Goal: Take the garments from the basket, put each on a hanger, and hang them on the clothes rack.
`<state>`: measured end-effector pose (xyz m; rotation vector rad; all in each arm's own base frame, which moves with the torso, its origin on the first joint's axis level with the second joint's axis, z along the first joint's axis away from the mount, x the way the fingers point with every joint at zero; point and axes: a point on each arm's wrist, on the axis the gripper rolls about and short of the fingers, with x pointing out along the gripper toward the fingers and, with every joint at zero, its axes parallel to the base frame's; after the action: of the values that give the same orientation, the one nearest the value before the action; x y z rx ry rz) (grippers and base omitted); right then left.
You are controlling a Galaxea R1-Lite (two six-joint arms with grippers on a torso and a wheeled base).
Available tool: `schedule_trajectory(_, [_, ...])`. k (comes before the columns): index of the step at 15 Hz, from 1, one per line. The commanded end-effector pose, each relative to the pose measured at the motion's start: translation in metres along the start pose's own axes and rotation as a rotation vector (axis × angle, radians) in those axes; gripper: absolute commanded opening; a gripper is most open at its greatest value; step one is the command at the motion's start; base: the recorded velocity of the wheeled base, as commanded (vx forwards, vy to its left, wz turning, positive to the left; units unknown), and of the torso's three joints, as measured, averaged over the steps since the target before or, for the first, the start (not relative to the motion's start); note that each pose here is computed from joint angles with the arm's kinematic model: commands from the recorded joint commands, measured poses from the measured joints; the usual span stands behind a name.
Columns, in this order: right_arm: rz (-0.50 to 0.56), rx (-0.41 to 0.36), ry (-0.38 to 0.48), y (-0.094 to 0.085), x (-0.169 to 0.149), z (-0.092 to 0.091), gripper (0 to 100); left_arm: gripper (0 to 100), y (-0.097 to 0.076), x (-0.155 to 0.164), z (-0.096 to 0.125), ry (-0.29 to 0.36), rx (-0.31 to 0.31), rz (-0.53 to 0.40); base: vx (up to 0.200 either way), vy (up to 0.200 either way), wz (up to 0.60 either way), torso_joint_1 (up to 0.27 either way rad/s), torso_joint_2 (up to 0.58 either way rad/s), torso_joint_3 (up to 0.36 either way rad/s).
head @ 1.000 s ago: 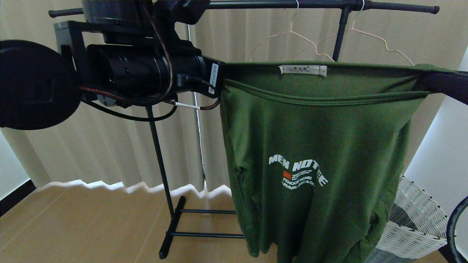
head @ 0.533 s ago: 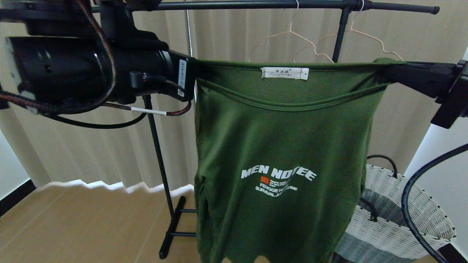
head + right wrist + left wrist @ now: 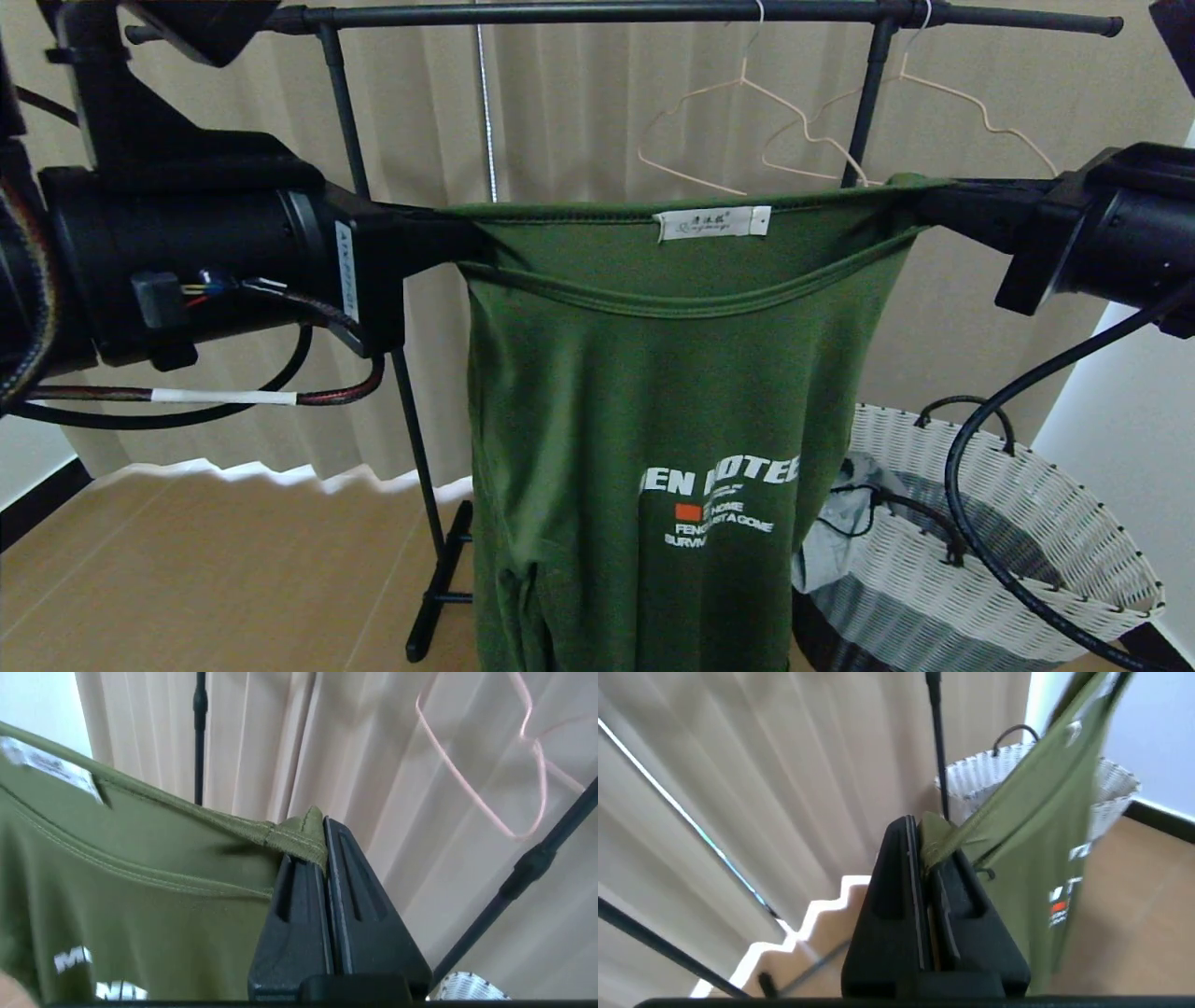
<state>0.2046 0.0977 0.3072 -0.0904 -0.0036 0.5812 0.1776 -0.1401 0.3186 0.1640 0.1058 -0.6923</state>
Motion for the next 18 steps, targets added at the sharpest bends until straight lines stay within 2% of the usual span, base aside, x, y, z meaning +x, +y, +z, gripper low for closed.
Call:
schedule_trajectory(1, [0.001,0.000,0.002,0.000,0.002,0.000,0,0,-0.001,-0.004,0.000,-0.005,-0.007,-0.006,0.000,0.000,0.00,0.000,0.00,0.000])
schedule_trajectory(5, [0.002,0.000,0.013,0.000,0.002,-0.003,0,0,-0.003,0.001,-0.014,0.047,-0.008,-0.009,0.000,0.000,0.00,0.000,0.00,0.000])
schedule_trajectory(13, [0.005,0.004,0.041,0.001,0.000,-0.008,0,0,-0.002,0.001,-0.012,0.041,0.005,-0.007,0.000,0.000,0.00,0.000,0.00,0.000])
schedule_trajectory(14, [0.006,0.007,0.061,0.001,-0.002,-0.010,100,0,-0.002,0.001,-0.012,0.039,0.006,-0.007,0.000,0.000,0.00,0.000,0.00,0.000])
schedule_trajectory(18, [0.009,0.008,0.055,0.003,-0.012,-0.013,100,0,-0.001,0.002,-0.013,0.045,0.004,0.005,0.000,0.000,0.00,0.000,0.00,0.000])
